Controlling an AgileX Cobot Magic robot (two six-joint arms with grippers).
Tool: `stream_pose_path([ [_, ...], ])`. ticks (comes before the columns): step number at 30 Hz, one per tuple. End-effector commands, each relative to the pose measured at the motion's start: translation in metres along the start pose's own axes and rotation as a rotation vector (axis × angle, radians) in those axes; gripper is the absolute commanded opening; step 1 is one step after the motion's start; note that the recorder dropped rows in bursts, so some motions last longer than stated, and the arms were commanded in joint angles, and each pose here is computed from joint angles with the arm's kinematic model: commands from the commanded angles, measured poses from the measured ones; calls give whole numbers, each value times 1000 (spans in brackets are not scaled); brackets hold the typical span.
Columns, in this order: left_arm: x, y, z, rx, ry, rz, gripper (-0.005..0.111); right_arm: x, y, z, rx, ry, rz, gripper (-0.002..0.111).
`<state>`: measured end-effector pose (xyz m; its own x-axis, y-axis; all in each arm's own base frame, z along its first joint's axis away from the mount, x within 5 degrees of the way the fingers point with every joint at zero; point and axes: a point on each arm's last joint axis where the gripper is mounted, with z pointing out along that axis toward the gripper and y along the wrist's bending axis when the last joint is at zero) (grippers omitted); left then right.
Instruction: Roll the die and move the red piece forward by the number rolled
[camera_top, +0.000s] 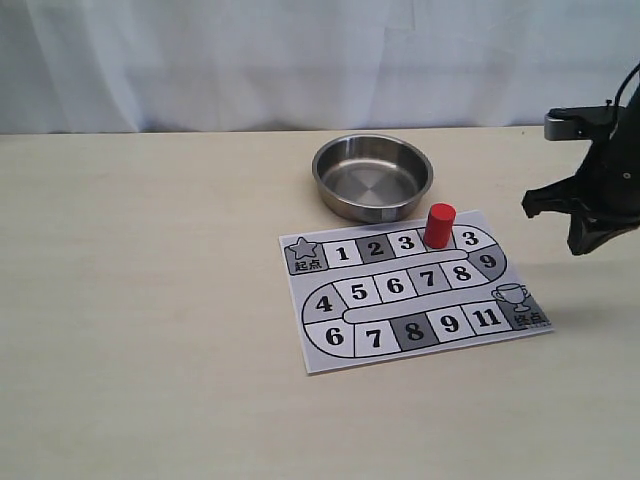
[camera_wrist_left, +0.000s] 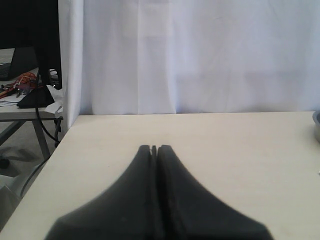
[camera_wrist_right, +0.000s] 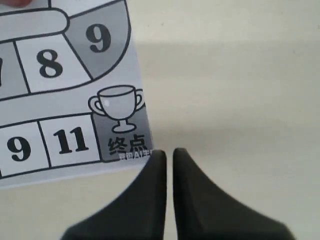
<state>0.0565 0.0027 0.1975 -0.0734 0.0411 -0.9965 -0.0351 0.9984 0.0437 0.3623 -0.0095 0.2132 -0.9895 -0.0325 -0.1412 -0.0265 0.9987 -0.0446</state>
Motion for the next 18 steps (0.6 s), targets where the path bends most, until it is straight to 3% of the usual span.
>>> stream_pose_path([
  [1,-3,0,0,1,-17,-4,0,18,0,-13,-17,-41,7,4],
  [10,-3,0,0,1,-17,-4,0,68,8,-66,-74,-230,-51,4],
  [18,-3,0,0,1,-17,-4,0,136,9,-122,-46,-481,-72,4],
])
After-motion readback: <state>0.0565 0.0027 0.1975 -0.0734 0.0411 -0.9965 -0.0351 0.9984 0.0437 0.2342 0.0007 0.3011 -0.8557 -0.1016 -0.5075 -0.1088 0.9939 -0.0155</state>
